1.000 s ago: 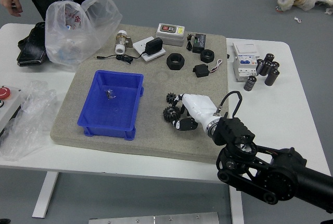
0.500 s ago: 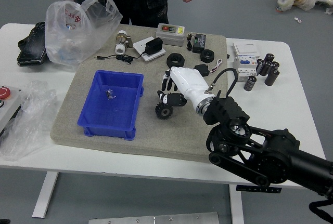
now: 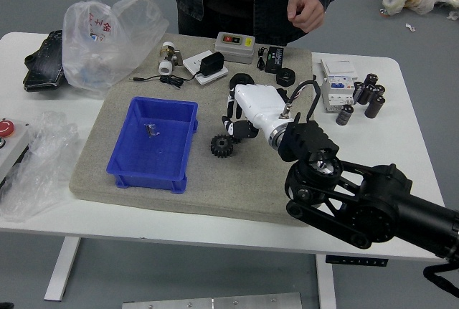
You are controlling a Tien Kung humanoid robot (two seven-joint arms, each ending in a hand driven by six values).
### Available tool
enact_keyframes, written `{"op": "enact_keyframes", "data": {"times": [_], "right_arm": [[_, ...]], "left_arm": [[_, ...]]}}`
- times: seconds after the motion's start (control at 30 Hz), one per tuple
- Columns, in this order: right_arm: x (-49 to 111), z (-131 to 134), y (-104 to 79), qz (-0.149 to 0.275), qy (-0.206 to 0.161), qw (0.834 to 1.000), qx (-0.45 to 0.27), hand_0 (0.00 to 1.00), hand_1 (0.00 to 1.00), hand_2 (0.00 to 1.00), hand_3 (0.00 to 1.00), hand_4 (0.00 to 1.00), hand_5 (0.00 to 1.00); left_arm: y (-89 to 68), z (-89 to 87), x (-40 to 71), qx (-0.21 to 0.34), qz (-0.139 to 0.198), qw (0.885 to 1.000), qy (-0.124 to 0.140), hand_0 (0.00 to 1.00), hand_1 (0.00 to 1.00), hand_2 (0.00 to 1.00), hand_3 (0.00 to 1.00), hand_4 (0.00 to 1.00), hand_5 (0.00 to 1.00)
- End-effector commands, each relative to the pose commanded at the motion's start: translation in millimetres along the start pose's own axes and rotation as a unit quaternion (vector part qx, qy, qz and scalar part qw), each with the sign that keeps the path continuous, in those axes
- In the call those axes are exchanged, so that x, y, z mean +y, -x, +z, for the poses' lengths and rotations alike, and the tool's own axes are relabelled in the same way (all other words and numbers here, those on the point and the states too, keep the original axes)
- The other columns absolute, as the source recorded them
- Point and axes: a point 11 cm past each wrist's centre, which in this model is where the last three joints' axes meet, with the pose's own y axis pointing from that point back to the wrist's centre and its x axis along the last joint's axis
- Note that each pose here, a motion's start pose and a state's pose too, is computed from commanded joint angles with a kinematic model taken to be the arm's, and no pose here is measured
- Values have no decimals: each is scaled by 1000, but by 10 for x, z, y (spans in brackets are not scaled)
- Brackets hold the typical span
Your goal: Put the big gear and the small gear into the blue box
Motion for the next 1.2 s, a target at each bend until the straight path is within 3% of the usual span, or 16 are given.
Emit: {"op": "enact_keyframes", "data": {"times": [0.03,0.07,0.4,0.8,0.83,1.03,1.07,1.2], "right_arm": [[3,8,34,-7,3,1000,5,278,476,751,801,811,352],[5,12,69,-14,4,1000,9,281,483,912,972,884,378],[-23,14,293,-47,8,999,23,281,476,912,974,888,377],[-219,73,632,-87,22,995,48,281,464,860,905,896,389],[-228,71,638,-87,21,995,48,392,624,842,905,885,384],[-272,30,675,-87,14,995,52,392,624,842,905,885,384],[-275,29,684,-88,13,995,53,448,667,758,672,590,215],[-274,30,723,-90,9,995,52,448,667,758,672,590,215]], "left_arm": [[1,3,1,0,0,1000,0,647,626,584,690,726,393],[2,8,1,0,0,1000,1,647,626,584,690,726,393],[-1,18,4,-1,0,1000,2,647,626,584,690,726,393],[1,23,6,-2,0,1000,1,647,626,584,689,726,393],[2,20,6,-2,0,1000,1,647,626,584,689,726,393],[0,6,4,-1,0,1000,-1,647,626,584,689,726,393],[0,9,4,-1,0,1000,-1,647,626,584,689,726,393],[-5,19,6,-1,1,1000,1,647,626,584,689,726,393]]}}
